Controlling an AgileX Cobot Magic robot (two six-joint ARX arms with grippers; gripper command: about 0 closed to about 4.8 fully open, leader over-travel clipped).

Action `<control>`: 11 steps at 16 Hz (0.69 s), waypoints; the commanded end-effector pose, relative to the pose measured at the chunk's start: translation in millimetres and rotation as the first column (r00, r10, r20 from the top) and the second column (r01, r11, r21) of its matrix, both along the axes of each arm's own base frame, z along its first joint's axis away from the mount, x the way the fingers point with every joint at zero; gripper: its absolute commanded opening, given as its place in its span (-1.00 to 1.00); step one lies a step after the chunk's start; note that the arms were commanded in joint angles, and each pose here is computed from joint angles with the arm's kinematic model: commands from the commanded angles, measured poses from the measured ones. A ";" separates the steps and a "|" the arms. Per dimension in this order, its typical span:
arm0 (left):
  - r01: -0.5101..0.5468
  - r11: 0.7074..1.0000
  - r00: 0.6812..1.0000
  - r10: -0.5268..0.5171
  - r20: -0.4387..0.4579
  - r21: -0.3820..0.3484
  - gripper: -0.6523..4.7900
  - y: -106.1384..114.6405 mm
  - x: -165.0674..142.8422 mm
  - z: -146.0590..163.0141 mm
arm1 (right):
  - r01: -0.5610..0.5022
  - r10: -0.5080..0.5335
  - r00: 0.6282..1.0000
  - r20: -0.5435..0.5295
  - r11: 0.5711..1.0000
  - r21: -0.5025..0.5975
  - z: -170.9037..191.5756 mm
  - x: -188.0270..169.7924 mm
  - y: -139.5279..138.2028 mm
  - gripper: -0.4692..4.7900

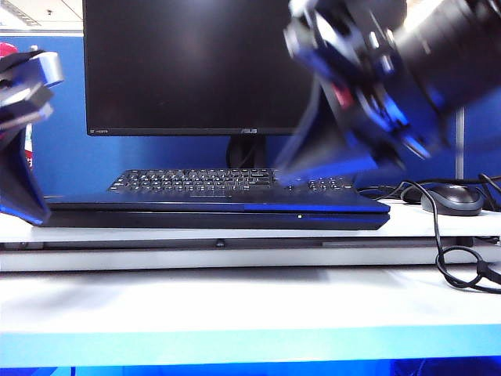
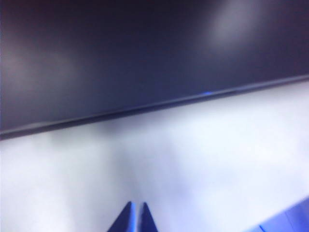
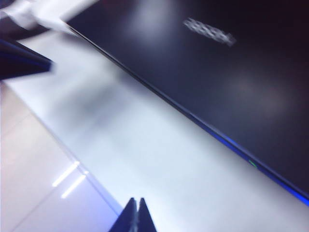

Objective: Open the lid of the black laptop.

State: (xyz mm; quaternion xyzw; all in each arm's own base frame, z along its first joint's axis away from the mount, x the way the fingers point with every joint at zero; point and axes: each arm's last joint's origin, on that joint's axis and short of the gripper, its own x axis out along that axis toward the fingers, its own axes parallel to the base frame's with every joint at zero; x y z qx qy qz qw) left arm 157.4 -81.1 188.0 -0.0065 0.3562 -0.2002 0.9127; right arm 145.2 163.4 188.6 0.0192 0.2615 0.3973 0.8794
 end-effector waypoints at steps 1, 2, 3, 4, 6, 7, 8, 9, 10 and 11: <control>-0.014 0.999 0.998 0.017 0.068 -0.045 -0.67 -1.5 3.7 3.5 | 0.044 -0.044 0.999 0.026 0.999 -0.010 -1.2 1.6 -2.3 -0.83; -0.013 0.999 0.997 0.018 0.081 -0.051 -0.67 -1.8 4.5 4.7 | 0.049 -0.048 0.998 0.040 0.999 -0.015 -1.0 2.2 -2.2 -0.83; -0.014 0.998 0.996 0.018 0.088 -0.054 -0.67 -1.9 4.9 5.2 | 0.059 -0.058 0.997 0.052 0.998 -0.024 -1.3 3.8 -3.2 -0.83; -0.013 0.998 0.996 0.018 0.091 -0.055 -0.67 -2.0 5.0 5.5 | 0.076 -0.074 0.996 0.052 0.997 -0.029 -2.3 6.1 -4.4 -0.83; -0.014 0.998 0.996 0.019 0.091 -0.056 -0.67 -2.0 5.0 5.5 | 0.116 -0.114 0.992 0.052 0.992 -0.038 -4.5 14.4 -10.7 -0.83; -0.013 0.998 0.996 0.018 0.090 -0.056 -0.67 -2.0 5.0 5.4 | 0.122 -0.119 0.991 0.062 0.992 -0.041 -4.3 16.1 -12.1 -0.83; -0.014 0.998 0.996 0.019 0.091 -0.055 -0.67 -2.0 5.0 5.4 | 0.131 -0.128 0.989 0.075 0.990 -0.041 -3.6 18.5 -13.9 -0.83; -0.015 0.998 0.996 0.020 0.092 -0.055 -0.67 -2.0 5.0 5.5 | 0.146 -0.143 0.987 0.074 0.989 -0.040 -3.9 21.5 -16.6 -0.83; -0.015 0.998 0.996 0.020 0.092 -0.055 -0.67 -1.9 5.1 5.4 | 0.152 -0.149 0.986 0.071 0.987 -0.043 -4.9 22.7 -17.4 -0.83; -0.014 0.998 0.995 0.020 0.095 -0.056 -0.67 -2.1 5.2 5.7 | 0.153 -0.150 0.987 0.064 0.987 -0.048 -7.4 24.6 -17.4 -0.83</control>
